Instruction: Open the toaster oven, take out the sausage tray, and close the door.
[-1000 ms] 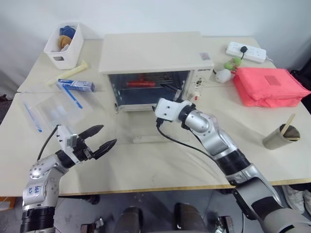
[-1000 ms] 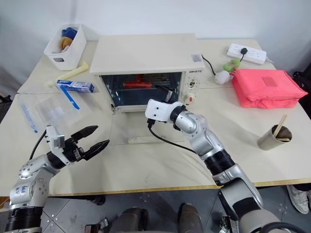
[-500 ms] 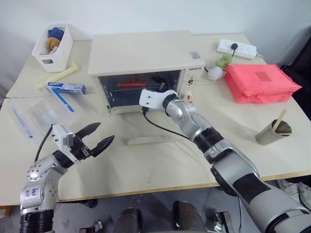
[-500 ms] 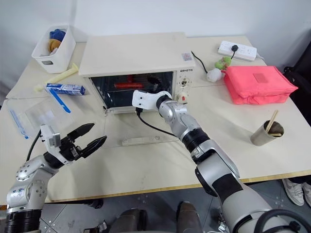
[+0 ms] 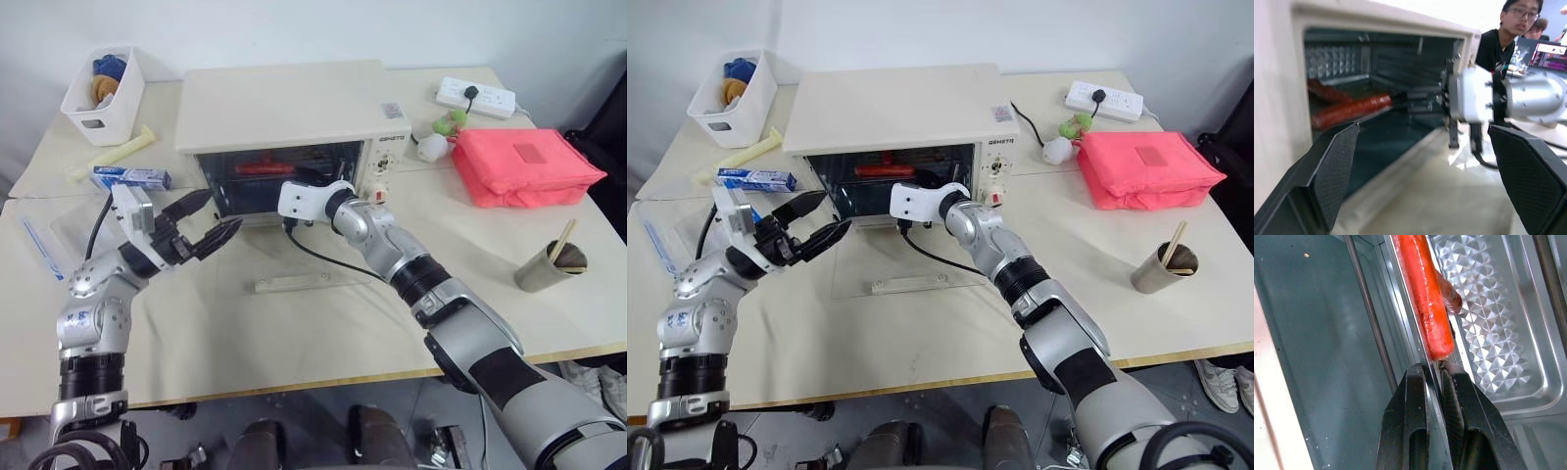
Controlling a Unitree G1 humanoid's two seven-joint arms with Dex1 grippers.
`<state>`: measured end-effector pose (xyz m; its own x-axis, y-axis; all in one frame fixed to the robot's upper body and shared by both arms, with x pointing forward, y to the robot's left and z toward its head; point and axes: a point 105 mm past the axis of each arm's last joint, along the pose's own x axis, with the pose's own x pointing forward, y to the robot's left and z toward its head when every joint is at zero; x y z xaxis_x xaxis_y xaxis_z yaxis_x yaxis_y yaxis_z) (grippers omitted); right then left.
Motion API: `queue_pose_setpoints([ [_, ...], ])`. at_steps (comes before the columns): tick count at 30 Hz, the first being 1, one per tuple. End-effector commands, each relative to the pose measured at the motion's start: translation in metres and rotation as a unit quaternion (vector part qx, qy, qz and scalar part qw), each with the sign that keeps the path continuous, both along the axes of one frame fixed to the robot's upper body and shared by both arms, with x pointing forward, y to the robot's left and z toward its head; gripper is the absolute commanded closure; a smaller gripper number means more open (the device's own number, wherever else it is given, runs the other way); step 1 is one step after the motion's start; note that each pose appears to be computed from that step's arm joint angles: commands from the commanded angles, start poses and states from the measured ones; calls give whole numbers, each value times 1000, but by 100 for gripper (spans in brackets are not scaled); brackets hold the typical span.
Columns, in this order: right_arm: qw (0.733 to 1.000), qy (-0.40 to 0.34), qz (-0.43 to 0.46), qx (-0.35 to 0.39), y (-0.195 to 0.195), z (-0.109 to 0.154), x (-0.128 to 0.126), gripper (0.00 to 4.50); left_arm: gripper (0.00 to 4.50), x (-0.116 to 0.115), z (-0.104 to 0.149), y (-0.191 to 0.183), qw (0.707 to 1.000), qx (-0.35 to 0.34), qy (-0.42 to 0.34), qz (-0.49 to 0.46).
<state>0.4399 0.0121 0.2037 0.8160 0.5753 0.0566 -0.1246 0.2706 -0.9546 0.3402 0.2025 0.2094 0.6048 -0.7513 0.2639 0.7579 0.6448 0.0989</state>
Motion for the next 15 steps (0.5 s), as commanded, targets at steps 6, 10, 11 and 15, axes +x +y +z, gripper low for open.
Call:
queue_pose_setpoints([
  [6,996,-57,70,8,22,38,-22,405,0,5,16,6,1000,15,-16,4],
  [10,995,-30,95,-2,18,24,-40,405,0,10,20,5,1000,15,-18,6],
  [11,994,-28,104,-12,17,19,-46,405,0,10,20,5,1000,15,-18,6],
  [15,992,7,125,-25,8,-2,-69,405,0,9,19,6,1000,12,-13,10],
])
